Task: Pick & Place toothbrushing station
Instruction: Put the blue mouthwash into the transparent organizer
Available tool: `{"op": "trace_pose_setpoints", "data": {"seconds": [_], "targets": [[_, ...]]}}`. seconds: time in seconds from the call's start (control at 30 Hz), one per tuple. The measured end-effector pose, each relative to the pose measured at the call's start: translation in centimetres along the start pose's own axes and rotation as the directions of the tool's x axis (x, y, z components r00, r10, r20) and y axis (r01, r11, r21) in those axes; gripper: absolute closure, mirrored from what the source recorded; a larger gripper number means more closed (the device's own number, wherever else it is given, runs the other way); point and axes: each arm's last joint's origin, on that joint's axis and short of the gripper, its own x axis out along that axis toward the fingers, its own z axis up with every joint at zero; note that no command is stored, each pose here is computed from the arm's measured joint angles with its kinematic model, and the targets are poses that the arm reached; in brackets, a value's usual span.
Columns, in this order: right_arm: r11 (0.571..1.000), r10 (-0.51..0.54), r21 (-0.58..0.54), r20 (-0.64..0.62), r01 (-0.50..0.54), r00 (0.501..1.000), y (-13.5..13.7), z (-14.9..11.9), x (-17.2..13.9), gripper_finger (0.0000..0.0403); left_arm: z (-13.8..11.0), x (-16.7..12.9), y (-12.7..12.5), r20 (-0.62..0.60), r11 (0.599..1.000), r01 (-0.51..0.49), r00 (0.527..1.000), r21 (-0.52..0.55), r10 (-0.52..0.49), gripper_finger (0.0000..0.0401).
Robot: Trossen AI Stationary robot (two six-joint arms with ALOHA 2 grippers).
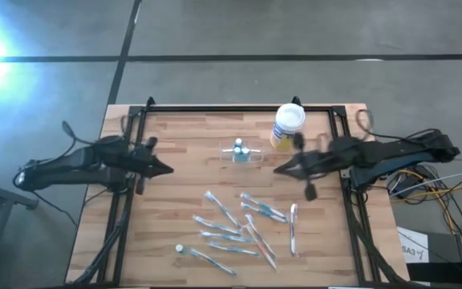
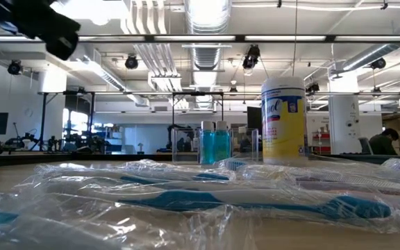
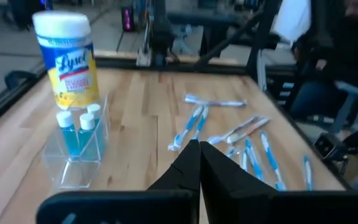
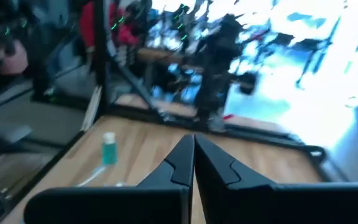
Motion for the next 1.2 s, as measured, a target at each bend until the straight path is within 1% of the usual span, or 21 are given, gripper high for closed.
{"op": "trace_pose_setpoints", "data": {"seconds": [0.1,0.13,0.23,0.37,0.4,0.47,0.53,0.67,0.77,0.9,1.03,1.2], "targets": [[0.998,-0.061,0.015,0.047,0.060,0.997,-0.3,-1.0,-2.9,0.0394,-0.6,-0.7,-0.2,0.014,1.000,0.004,1.000,-0.028,-0.004,0.0396],[0.996,-0.081,0.027,0.055,0.080,0.995,-0.4,-1.7,-3.8,0.0394,-0.6,-0.8,-0.2,0.027,0.999,0.011,1.000,-0.034,-0.010,0.0396],[0.988,-0.133,0.084,0.084,0.126,0.988,-0.6,-4.1,-5.6,0.0394,-0.8,-0.7,-0.4,0.014,0.998,0.032,0.999,-0.062,-0.031,0.0398],[0.977,-0.171,0.148,0.110,0.154,0.979,-0.7,-7.5,-6.7,0.0394,-0.8,-0.2,-0.4,0.015,0.994,0.048,0.999,-0.095,-0.047,0.0398],[0.975,-0.175,0.157,0.110,0.157,0.978,-0.7,-8.3,-6.8,0.0394,-1.1,0.1,-0.4,-0.004,0.994,0.051,0.999,-0.099,-0.052,0.0398],[0.973,-0.183,0.166,0.131,0.160,0.974,-0.7,-9.3,-7.0,0.0394,-1.6,0.5,-0.5,-0.030,0.993,0.060,0.998,-0.104,-0.064,0.0398],[0.973,-0.184,0.166,0.131,0.162,0.974,-0.6,-10.2,-7.3,0.0394,-1.9,1.0,-0.5,0.002,0.992,0.084,0.996,-0.091,-0.085,0.0398],[0.974,-0.181,0.167,0.167,0.153,0.969,-0.4,-10.7,-8.1,0.0394,-3.0,1.9,-0.7,0.058,0.991,0.131,0.990,-0.027,-0.129,0.0398],[0.974,-0.182,0.169,0.179,0.152,0.967,-0.4,-10.7,-8.8,0.0394,-3.2,1.9,-0.7,0.102,0.991,0.133,0.986,0.004,-0.133,0.0399],[0.974,-0.179,0.167,0.144,0.154,0.973,-0.3,-10.8,-9.7,0.0394,-3.0,1.3,-0.8,0.155,0.993,0.114,0.981,0.041,-0.119,0.0398],[0.974,-0.183,0.166,0.191,0.152,0.964,-0.3,-10.8,-10.4,0.0394,-2.8,0.5,-0.9,0.210,0.991,0.112,0.970,0.070,-0.125,0.0399],[0.977,-0.182,0.149,0.189,0.155,0.965,-0.1,-12.0,-10.4,0.0394,-2.6,-0.1,-1.0,0.255,0.990,0.112,0.958,0.080,-0.129,0.0397]]}}
